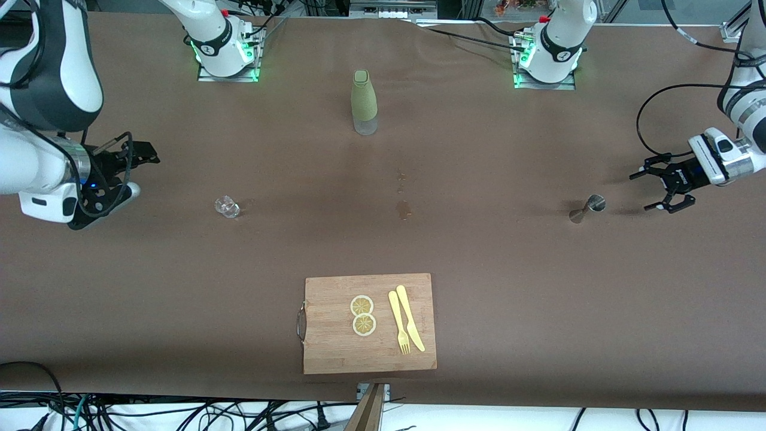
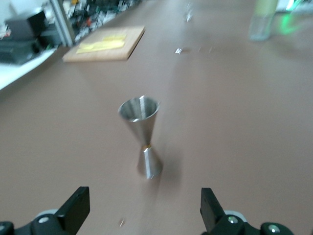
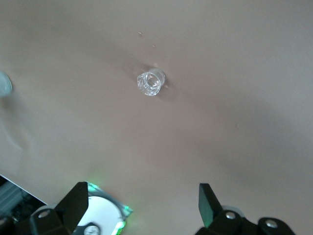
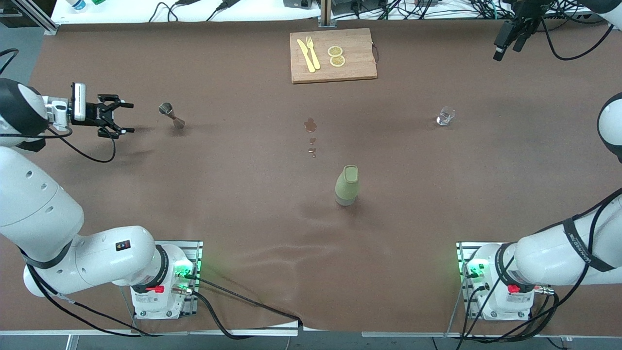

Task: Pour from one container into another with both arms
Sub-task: 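Lower the left gripper around the steel jigger while the right gripper nears the beaker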

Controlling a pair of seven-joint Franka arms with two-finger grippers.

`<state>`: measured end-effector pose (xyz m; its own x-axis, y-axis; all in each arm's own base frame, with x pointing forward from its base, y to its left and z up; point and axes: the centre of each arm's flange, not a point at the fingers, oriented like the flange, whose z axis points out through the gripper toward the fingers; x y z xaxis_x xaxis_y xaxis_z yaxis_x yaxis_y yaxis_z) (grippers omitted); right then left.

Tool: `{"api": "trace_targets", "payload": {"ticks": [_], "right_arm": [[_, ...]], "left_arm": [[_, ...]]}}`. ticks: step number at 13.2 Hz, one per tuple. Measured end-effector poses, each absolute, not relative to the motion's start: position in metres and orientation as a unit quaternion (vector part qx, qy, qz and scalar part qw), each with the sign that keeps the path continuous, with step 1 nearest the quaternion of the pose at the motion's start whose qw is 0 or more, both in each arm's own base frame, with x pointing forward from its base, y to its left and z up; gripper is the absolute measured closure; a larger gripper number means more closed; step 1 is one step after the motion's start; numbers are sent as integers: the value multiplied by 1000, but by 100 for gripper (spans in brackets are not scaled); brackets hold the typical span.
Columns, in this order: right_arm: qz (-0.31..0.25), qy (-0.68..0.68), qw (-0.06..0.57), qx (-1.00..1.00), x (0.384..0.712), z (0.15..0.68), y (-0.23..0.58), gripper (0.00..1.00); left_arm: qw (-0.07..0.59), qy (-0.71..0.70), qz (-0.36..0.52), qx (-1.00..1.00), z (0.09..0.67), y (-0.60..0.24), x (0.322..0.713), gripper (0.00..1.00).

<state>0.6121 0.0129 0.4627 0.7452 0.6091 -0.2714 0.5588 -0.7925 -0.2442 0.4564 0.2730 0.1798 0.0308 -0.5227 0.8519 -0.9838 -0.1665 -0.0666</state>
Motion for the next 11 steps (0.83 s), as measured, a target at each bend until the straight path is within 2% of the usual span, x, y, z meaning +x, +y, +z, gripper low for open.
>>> {"api": "trace_targets", "payload": {"ticks": [4, 7, 11], "right_arm": [[139, -406, 140, -892, 609, 416, -24, 0], [121, -451, 173, -867, 604, 397, -26, 0], [41, -524, 248, -814, 592, 342, -13, 0]], "left_arm": [[347, -599, 397, 603, 160, 263, 500, 0], [383, -602, 395, 579, 141, 255, 513, 0], [428, -614, 382, 542, 110, 230, 536, 0]]}}
